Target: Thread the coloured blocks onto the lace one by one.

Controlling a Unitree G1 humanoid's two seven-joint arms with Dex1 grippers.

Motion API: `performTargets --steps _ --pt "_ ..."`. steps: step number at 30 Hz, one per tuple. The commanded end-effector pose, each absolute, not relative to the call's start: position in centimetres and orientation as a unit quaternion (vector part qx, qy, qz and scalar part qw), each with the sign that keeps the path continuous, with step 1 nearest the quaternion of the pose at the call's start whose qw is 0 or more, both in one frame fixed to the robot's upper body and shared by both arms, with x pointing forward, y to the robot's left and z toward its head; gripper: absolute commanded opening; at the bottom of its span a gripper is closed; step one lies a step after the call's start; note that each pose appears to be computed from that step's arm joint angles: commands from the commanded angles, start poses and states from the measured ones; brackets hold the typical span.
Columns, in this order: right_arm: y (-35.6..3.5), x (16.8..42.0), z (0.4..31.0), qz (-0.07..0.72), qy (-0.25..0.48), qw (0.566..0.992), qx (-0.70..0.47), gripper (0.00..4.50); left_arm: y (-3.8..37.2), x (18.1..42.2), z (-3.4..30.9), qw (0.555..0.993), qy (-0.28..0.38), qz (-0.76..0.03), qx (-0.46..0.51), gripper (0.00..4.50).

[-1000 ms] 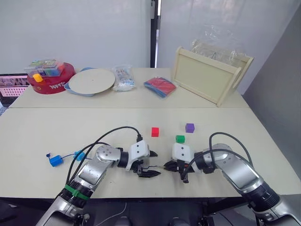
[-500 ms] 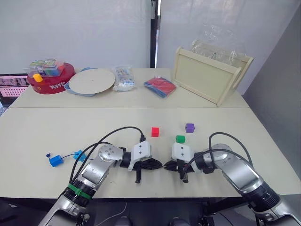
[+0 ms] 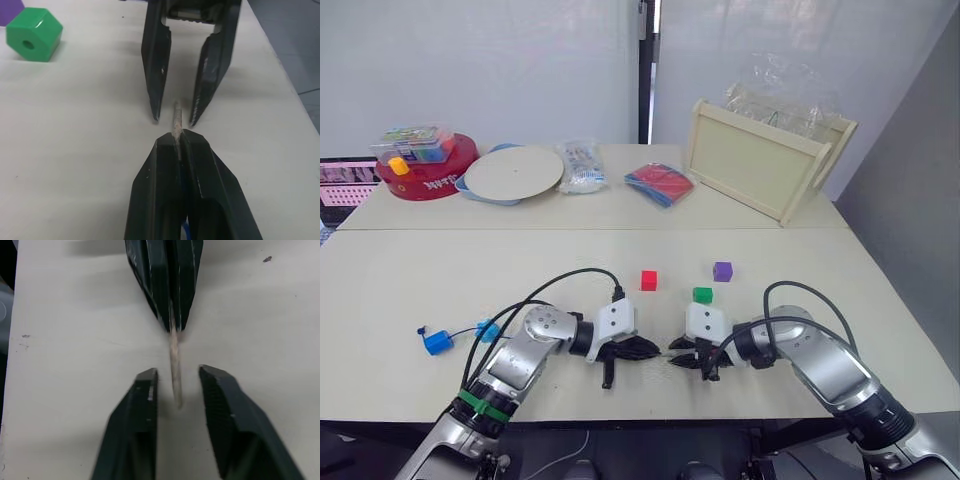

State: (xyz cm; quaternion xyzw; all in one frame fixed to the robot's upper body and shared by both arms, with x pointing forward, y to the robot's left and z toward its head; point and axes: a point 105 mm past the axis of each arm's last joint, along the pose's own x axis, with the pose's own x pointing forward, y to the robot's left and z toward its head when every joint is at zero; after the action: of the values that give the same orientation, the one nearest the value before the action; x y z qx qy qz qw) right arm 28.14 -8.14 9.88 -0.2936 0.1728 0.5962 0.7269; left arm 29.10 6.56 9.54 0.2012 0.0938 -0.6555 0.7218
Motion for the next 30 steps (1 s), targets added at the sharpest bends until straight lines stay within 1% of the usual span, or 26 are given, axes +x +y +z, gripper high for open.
performTargets --steps 1,4,5,6,8,9,12,13,15,16,18,22,24,30 --pt "-8.1 28.1 11.0 0.593 0.153 0.733 -0.297 2.71 7.0 29.2 10.4 0.725 0.081 -0.655 0.199 0.0" --pt "-8.3 28.1 11.0 0.588 0.153 0.737 -0.296 3.69 7.2 29.2 10.6 0.727 0.079 -0.653 0.197 0.0" --pt "-8.4 28.1 11.1 0.584 0.152 0.74 -0.295 4.08 7.2 29.2 10.6 0.727 0.078 -0.653 0.197 0.0" --pt "-8.5 28.2 11.2 0.581 0.152 0.744 -0.293 4.36 7.2 29.2 10.7 0.728 0.077 -0.653 0.195 0.0" --pt "-9.1 28.3 11.6 0.568 0.151 0.759 -0.281 4.36 7.2 29.3 11.1 0.731 0.072 -0.652 0.187 0.0" --pt "-9.6 28.4 12.0 0.556 0.149 0.774 -0.264 4.36 7.2 29.2 11.4 0.735 0.069 -0.651 0.178 0.0" --pt "-10.5 28.4 12.5 0.532 0.146 0.801 -0.233 4.36 7.3 29.1 11.8 0.739 0.065 -0.65 0.166 0.0" --pt "-11.3 28.5 12.6 0.511 0.146 0.818 -0.221 4.36 7.5 29.0 11.9 0.74 0.066 -0.649 0.163 0.0" --pt "-13.7 28.6 12.5 0.447 0.147 0.866 -0.172 4.36 7.9 28.9 12.0 0.745 0.068 -0.644 0.159 0.0" --pt "-14.5 28.6 12.4 0.419 0.146 0.883 -0.155 4.36 8.1 28.8 12.0 0.747 0.069 -0.642 0.159 0.0" --pt "-15.4 28.6 12.4 0.373 0.135 0.908 -0.134 4.36 8.4 28.7 11.9 0.749 0.072 -0.64 0.158 0.0" --pt "-17.7 30.3 12.2 0.234 0.105 0.961 -0.104 4.36 8.7 28.6 11.9 0.751 0.076 -0.637 0.154 0.0" --pt "-18.4 31.2 12.3 0.171 0.088 0.978 -0.084 4.36 8.8 28.6 11.9 0.751 0.077 -0.637 0.154 0.0" --pt "-17.8 34.1 13.7 0.073 0.041 0.996 -0.035 4.36 8.7 28.4 11.7 0.75 0.079 -0.638 0.156 0.0"
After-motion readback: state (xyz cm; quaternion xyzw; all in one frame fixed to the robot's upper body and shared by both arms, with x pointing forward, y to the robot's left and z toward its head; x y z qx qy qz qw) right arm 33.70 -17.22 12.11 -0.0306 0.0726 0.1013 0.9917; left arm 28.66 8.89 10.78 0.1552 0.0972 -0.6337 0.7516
